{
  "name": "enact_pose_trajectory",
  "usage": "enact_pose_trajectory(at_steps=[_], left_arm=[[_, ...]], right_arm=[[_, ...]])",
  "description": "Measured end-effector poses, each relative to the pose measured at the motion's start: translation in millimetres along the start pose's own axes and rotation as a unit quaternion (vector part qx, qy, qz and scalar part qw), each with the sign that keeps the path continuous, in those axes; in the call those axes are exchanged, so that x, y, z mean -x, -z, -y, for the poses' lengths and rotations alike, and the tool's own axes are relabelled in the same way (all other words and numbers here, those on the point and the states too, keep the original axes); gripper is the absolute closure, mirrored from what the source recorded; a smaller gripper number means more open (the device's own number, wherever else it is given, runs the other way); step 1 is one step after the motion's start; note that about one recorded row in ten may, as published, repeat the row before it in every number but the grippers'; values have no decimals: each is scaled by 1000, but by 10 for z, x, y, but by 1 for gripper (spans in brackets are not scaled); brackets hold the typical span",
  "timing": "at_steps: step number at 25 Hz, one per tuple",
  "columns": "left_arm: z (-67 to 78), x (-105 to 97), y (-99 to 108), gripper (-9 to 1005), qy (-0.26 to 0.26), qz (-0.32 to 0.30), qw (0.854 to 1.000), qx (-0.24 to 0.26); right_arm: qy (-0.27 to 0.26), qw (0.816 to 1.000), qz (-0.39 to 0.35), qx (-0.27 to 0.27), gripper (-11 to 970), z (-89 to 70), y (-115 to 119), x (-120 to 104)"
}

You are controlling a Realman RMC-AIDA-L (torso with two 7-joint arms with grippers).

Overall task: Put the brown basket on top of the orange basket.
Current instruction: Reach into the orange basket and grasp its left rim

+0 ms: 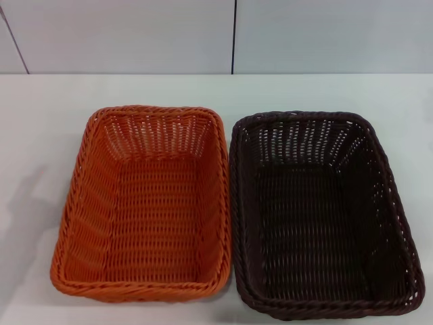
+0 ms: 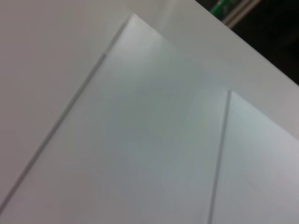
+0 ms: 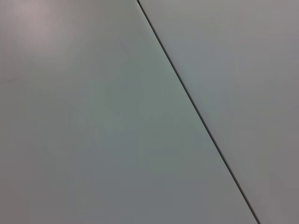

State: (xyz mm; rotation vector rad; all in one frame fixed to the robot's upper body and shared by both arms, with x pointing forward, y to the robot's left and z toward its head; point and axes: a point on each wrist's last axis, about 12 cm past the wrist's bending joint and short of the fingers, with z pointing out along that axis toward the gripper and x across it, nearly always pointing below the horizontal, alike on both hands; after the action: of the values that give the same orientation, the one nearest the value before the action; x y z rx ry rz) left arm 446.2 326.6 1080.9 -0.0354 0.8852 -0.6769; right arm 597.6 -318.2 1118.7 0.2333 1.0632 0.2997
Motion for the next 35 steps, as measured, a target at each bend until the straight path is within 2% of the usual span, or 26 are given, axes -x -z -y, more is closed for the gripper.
enact_pose_trajectory(at_steps=[8,9,14,25,31,35], left_arm=[[-9,13,58,226,-2,8,1000,22],[-18,5,83,226,0,14,999,43],[-28,-14,92,227,10,20,998,62],[-77,30,102,227,19,28,997,72],[-112,68,5,227,26,31,998,46],[-141,51,-38,227,26,22,998,45]], right_arm=[[-2,1000,-4,1,458,-16,15,-22],[-2,1000,-4,1,458,-16,15,-22],[-3,1000,-7,1,459,-23,21,-33],[-5,1000,-7,8,459,-68,-45,-40],[-4,1000,-7,10,458,-70,-65,-33],[-2,1000,-7,10,458,-65,-67,-31]])
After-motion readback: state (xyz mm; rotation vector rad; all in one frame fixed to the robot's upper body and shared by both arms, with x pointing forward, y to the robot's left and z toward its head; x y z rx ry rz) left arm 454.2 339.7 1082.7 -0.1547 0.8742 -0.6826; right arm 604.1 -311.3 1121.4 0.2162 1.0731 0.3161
